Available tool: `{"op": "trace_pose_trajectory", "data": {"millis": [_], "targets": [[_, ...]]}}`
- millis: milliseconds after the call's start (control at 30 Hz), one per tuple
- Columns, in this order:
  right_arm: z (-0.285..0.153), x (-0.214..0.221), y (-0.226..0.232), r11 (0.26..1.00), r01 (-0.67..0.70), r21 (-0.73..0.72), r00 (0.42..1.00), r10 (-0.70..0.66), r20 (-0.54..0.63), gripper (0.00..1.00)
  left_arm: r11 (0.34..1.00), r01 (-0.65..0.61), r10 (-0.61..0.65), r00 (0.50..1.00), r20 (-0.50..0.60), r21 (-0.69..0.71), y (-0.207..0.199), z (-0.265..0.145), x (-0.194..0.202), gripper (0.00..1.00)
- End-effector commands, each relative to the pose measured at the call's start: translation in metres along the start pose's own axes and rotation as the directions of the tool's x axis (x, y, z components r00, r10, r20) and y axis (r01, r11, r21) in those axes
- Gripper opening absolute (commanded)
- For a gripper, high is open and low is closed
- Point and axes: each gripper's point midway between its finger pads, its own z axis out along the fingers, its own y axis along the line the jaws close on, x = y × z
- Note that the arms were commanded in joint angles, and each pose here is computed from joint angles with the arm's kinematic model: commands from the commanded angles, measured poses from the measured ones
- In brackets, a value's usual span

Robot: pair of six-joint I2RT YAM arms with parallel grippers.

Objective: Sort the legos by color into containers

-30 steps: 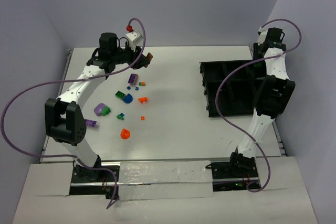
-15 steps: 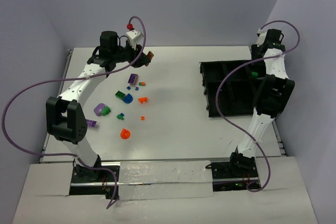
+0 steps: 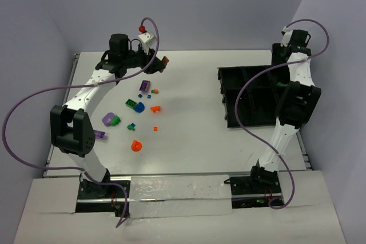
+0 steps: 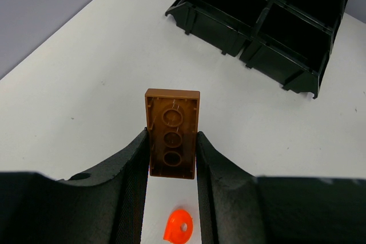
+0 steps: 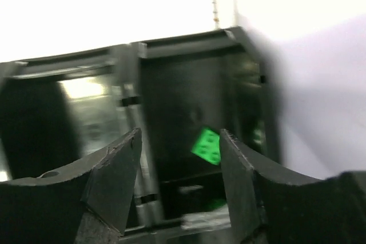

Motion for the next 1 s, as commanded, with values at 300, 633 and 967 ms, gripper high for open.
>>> {"op": "trace_pose_trajectory", "data": {"millis": [300, 633, 967], "targets": [[-0.201, -0.102, 0.274, 0.620, -0.019, -0.785, 0.966, 0.214, 0.145, 1.00, 0.980, -0.197, 0.196, 0.979, 0.048, 0.017, -0.035, 0.032, -0.014, 0.00], [-0.226, -0.074, 0.379, 0.429, -0.160, -0.889, 0.979, 0.186, -0.086, 0.92, 0.961, -0.276, 0.277, 0.959, 0.055, -0.019, -0.053, 0.047, -0.016, 0.00], [-0.242, -0.031, 0.413, 0.371, -0.091, -0.924, 0.995, 0.008, -0.095, 0.89, 0.955, -0.296, 0.296, 0.953, 0.071, -0.017, -0.060, 0.049, -0.026, 0.00]]}}
